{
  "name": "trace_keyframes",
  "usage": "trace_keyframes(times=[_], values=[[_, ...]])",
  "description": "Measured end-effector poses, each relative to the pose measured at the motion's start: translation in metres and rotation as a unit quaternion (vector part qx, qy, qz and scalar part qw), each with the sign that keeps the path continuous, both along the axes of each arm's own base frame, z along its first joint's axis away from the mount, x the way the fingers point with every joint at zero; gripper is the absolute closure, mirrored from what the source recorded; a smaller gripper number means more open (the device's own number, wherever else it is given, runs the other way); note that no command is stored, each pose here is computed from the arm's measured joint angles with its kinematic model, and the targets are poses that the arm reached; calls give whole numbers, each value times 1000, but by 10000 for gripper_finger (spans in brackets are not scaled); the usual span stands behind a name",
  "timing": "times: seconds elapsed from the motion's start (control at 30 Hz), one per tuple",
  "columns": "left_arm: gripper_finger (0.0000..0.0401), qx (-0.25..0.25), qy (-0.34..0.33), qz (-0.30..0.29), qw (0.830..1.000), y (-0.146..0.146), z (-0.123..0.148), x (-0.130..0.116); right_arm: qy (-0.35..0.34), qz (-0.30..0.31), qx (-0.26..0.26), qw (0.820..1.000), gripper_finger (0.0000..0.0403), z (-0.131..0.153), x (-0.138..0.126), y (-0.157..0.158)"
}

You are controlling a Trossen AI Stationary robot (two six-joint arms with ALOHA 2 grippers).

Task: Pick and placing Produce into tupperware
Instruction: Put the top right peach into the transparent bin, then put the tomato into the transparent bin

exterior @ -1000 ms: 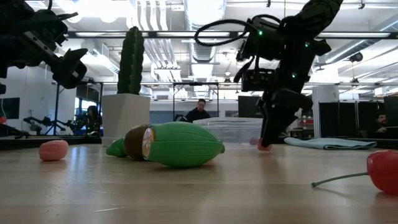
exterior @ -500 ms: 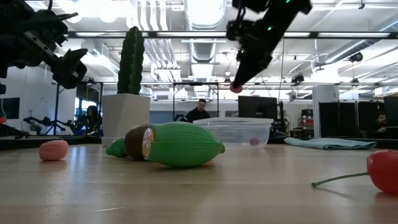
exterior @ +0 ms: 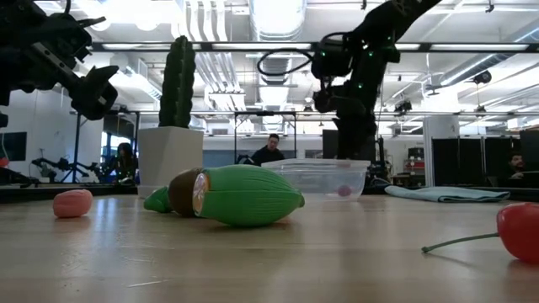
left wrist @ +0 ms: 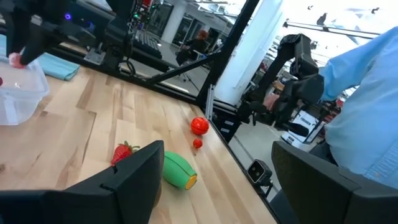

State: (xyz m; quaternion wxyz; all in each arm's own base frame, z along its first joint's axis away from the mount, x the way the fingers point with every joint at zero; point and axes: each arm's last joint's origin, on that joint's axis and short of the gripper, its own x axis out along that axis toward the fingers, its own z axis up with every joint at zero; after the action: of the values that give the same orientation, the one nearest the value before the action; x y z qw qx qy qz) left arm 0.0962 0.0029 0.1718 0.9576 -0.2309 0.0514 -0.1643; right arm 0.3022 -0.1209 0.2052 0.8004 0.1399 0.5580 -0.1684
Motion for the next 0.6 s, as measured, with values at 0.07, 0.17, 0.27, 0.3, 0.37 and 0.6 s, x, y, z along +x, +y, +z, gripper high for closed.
trace_keyframes(times=[0.07,0.17,0.27,0.3,0.37,0.6], values=[[118,0,0,0,1000,0,0,0,-9,6,-9,1000,309,0,4,2],[118,0,-1,0,1000,0,0,0,-13,10,-14,1000,309,1,5,2],[118,0,0,0,1000,0,0,0,-7,17,-16,1000,298,0,4,1],[118,0,-1,0,1000,0,0,0,-5,18,-15,1000,292,0,4,2],[118,0,-1,0,1000,0,0,0,-4,20,-14,1000,275,-1,4,2],[118,0,-1,0,1000,0,0,0,-11,31,-18,999,210,2,7,7]])
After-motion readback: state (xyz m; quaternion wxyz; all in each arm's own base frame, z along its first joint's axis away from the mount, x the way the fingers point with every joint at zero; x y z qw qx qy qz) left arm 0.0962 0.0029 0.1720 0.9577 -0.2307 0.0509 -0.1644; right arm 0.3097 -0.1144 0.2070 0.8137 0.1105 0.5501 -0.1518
